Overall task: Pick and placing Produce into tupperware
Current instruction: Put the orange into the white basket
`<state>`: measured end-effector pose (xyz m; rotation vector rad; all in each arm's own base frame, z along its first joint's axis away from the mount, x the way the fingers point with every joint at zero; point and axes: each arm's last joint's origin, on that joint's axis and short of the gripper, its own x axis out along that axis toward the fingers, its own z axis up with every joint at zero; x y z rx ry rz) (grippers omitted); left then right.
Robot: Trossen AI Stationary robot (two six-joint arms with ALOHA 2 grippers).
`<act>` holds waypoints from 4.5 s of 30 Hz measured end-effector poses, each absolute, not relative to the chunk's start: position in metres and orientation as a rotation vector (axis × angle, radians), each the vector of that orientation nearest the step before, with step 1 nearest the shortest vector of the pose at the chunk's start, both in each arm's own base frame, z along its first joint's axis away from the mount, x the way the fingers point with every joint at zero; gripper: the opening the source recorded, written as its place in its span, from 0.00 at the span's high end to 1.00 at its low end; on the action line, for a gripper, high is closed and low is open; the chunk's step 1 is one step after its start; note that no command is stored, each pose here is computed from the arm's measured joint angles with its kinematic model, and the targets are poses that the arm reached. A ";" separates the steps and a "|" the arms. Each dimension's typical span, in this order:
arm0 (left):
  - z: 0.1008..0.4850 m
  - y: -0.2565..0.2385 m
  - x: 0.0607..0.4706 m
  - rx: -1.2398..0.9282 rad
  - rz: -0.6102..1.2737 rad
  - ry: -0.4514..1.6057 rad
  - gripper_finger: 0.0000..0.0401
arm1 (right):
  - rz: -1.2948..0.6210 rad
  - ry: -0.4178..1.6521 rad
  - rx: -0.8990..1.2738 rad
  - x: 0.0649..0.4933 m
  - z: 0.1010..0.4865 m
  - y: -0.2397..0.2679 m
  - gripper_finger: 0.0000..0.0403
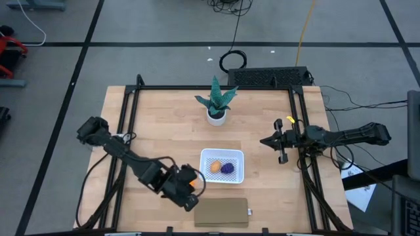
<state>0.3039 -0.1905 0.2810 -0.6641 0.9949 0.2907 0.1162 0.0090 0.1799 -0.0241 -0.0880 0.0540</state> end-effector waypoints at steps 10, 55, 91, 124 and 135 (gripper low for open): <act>0.276 -0.174 0.310 -0.583 0.224 1.077 0.92 | 0.053 -0.101 -0.033 0.116 0.181 0.009 1.00; 0.228 -0.151 0.326 -0.756 0.562 1.296 0.01 | 0.065 -0.018 0.061 0.117 0.173 0.009 1.00; 0.180 -0.168 0.336 -0.760 0.722 1.326 0.01 | 0.065 -0.012 0.068 0.117 0.173 0.009 1.00; 0.177 -0.166 0.338 -0.721 0.727 1.309 0.01 | 0.065 -0.012 0.068 0.117 0.173 0.009 1.00; 0.177 -0.166 0.338 -0.701 0.721 1.304 0.01 | 0.065 -0.011 0.073 0.117 0.173 0.009 1.00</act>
